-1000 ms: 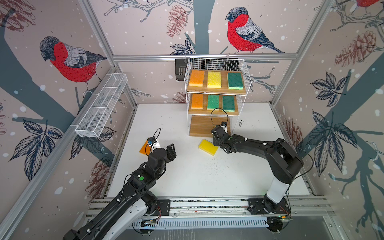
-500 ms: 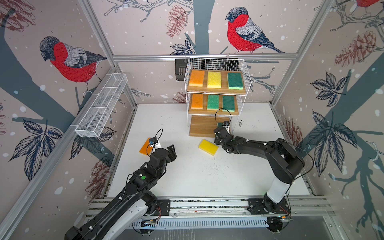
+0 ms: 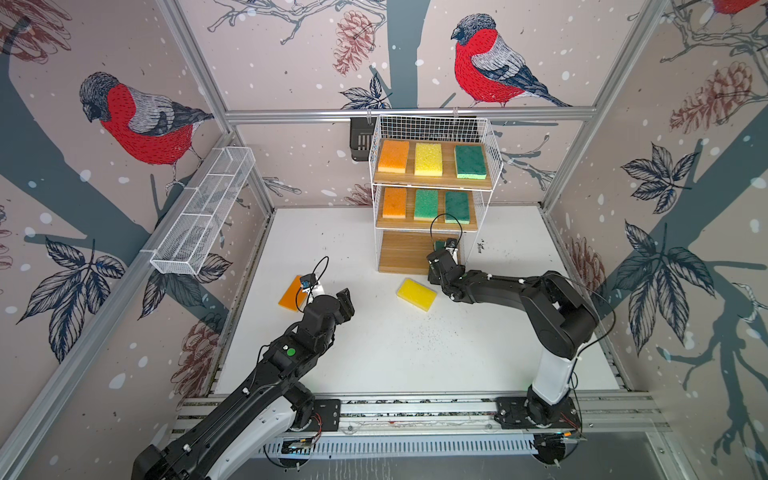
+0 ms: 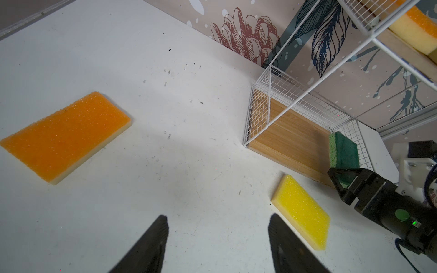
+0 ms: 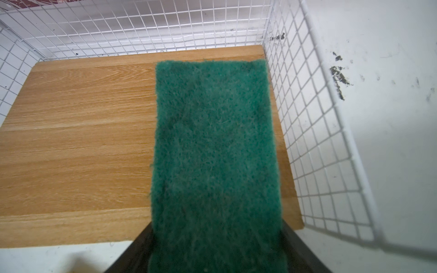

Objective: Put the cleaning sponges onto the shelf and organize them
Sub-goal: 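Lift and carry the dark green pad with the right gripper into the bottom shelf, then lower the dark green pad onto the bottom wooden shelf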

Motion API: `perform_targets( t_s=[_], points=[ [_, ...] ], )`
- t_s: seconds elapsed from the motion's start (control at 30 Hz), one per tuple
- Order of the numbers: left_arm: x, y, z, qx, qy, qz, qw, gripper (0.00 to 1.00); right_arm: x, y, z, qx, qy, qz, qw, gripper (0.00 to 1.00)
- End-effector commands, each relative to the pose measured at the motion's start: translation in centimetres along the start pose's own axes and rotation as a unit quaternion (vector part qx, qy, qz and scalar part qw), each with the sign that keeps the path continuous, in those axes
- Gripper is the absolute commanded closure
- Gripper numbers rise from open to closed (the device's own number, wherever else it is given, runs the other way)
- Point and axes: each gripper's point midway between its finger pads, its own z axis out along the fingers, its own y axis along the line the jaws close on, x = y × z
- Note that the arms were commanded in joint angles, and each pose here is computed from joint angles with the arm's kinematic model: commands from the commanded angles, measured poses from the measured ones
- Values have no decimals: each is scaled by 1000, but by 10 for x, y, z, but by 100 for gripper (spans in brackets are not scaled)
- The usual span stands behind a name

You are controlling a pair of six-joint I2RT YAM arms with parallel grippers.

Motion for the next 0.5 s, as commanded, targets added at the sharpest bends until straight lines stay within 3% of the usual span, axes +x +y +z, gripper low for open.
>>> perform_targets(
  t_s=[0.0,0.47],
  points=[
    [-9,-5,1,6,-17,3,1000,32,-9,1,5,5,-14,-2,1000,30],
    [-6,-7,10,1,-16,17,1000,32,-5,-8,24,36,2,-7,999,30]
  ],
)
